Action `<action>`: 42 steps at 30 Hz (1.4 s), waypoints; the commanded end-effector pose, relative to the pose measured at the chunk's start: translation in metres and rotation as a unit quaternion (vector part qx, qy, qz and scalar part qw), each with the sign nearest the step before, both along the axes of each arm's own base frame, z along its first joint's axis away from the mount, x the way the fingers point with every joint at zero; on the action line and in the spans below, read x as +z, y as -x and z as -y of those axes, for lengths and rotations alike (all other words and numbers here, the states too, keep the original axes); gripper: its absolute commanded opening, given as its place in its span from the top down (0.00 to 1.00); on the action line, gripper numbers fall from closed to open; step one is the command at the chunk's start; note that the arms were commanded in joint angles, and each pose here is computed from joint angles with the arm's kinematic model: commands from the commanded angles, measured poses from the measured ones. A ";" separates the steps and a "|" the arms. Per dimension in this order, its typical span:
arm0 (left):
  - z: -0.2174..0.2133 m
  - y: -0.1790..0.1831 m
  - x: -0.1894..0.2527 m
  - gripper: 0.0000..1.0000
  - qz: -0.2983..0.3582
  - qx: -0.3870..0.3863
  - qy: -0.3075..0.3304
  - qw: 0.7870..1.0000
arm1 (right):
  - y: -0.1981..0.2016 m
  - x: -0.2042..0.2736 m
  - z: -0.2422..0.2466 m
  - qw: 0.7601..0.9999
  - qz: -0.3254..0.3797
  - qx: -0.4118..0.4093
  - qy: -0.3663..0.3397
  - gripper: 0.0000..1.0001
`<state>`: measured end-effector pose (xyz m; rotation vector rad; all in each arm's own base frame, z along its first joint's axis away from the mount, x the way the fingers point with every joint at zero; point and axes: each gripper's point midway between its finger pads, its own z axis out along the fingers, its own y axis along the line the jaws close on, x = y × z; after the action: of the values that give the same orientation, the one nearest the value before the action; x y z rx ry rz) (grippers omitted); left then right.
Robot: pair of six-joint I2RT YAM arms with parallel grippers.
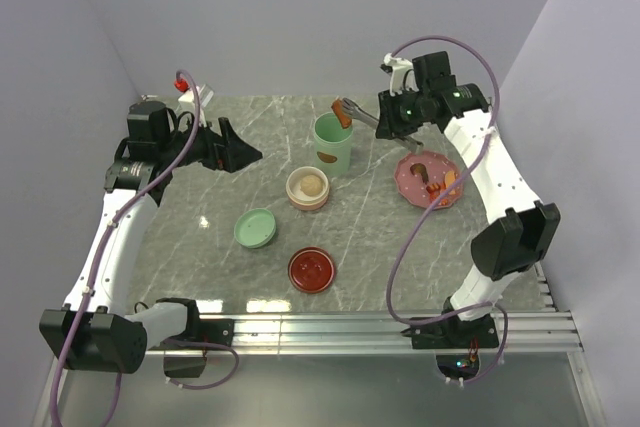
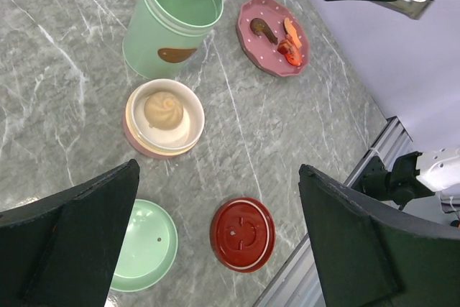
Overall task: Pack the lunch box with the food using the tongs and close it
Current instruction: Place the food into the lunch box, then pick up the food using the clamp
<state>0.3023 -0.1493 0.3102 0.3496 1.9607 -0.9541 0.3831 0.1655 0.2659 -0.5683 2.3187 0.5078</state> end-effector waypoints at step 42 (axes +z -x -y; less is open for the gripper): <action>0.000 -0.002 0.031 0.00 0.047 -0.007 0.000 0.999 | 0.012 0.068 0.019 0.994 0.101 -0.018 0.023 0.42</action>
<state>0.3043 -0.1504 0.3165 0.3592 1.9483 -0.9593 0.3840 0.1716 0.2818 -0.6243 2.2782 0.4154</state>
